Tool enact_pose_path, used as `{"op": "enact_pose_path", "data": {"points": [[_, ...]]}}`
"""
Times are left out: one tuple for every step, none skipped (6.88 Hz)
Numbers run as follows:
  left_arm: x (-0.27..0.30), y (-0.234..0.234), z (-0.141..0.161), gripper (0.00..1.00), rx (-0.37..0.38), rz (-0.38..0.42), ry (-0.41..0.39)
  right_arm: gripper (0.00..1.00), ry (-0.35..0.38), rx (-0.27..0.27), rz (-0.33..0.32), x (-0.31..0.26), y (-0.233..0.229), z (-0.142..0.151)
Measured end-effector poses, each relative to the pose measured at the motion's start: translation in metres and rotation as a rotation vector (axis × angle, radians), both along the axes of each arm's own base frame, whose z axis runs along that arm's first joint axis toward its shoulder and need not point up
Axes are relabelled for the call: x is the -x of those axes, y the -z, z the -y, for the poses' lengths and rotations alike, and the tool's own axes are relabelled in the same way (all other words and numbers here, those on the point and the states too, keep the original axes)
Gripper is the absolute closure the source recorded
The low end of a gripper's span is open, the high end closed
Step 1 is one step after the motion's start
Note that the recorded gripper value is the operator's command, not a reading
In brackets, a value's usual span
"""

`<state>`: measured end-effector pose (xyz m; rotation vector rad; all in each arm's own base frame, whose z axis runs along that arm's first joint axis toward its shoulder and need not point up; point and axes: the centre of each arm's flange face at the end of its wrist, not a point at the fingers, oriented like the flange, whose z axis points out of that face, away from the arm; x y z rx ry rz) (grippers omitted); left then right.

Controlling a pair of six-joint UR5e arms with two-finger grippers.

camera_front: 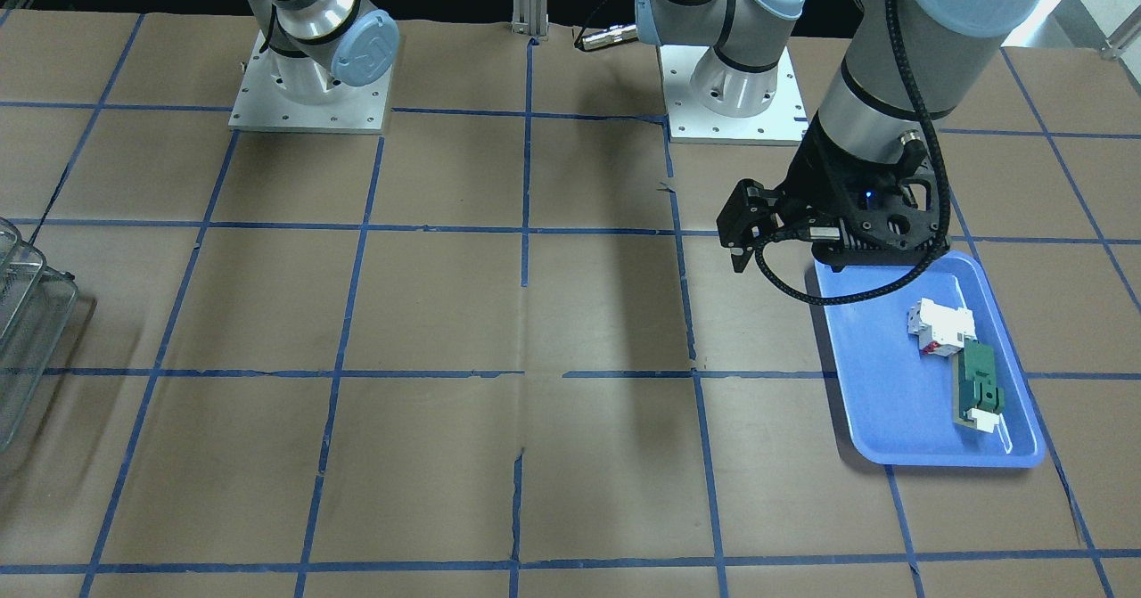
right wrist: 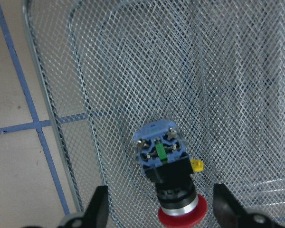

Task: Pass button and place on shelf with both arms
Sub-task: 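Lower the button into the mesh basket and open the right gripper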

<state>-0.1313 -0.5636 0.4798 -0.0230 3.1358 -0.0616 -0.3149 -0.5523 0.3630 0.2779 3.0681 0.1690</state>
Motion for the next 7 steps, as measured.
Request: {"op": "enact_pose_path", "data": {"points": [[0.000, 0.000, 0.000, 0.00, -0.002, -0.001, 0.001, 0.00, -0.001, -0.003, -0.002, 0.000, -0.001, -0.001], [0.000, 0.000, -0.001, 0.00, -0.003, -0.004, 0.002, 0.00, -0.002, -0.002, -0.004, -0.002, -0.007, -0.003], [0.001, -0.001, -0.001, 0.00, -0.003, -0.006, 0.002, 0.00, -0.005, 0.006, -0.011, -0.009, -0.023, -0.008], [0.001, -0.001, -0.002, 0.00, -0.004, -0.006, 0.003, 0.00, -0.011, 0.019, -0.020, -0.028, -0.053, -0.017], [0.002, -0.002, -0.002, 0.00, -0.004, -0.005, 0.004, 0.00, -0.012, 0.028, -0.029, -0.061, -0.083, -0.024], [0.001, -0.002, -0.003, 0.00, -0.003, -0.003, 0.004, 0.00, -0.006, 0.032, -0.044, -0.109, -0.103, -0.021], [0.001, -0.004, -0.004, 0.00, -0.002, -0.001, 0.004, 0.00, 0.002, 0.024, -0.050, -0.165, -0.114, -0.016]]}}
